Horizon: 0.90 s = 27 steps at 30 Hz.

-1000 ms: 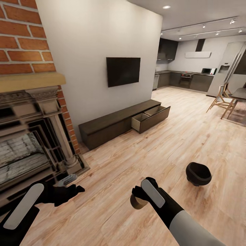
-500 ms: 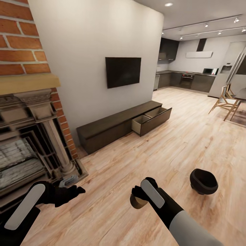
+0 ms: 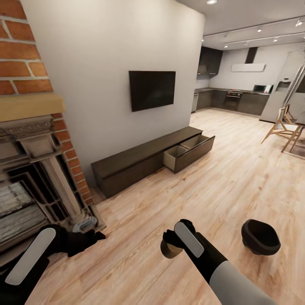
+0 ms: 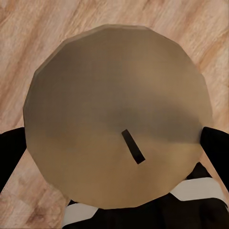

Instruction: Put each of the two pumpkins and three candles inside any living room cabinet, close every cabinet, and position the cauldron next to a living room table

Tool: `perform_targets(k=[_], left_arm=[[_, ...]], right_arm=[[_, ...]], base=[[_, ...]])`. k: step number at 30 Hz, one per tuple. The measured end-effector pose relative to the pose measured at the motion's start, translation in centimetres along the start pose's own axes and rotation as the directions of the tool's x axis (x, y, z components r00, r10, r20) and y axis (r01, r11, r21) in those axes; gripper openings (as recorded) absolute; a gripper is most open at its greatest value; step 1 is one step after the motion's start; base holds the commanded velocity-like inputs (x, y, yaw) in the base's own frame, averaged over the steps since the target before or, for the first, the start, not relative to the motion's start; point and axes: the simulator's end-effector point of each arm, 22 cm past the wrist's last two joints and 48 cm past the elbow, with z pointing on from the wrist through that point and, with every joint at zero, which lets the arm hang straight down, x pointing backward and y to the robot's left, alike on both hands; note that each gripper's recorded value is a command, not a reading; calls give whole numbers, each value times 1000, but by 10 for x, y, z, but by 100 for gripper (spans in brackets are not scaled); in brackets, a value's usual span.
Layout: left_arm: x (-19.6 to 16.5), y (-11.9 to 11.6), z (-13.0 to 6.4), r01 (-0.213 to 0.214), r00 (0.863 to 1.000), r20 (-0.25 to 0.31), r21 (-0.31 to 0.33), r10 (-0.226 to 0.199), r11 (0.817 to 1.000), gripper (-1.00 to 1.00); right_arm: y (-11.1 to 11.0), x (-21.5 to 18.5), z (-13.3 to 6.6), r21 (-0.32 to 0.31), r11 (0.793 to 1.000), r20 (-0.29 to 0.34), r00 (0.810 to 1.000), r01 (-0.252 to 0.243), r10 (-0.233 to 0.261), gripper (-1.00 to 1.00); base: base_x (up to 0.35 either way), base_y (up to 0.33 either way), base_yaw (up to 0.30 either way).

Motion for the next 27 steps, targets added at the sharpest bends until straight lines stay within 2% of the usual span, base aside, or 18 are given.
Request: perform_targets(k=[17, 27], left_arm=[[2, 2, 4, 3, 1000, -10, -5, -3, 1000, 100], [5, 6, 10, 8, 1000, -24, -12, -8, 1000, 100]], right_arm=[[-5, 3, 6, 8, 1000, -13, 1000, -8, 8, -100], [-14, 4, 14, 22, 1000, -25, 1000, -9, 9, -100]], base=[[289, 0, -209], [284, 2, -44]])
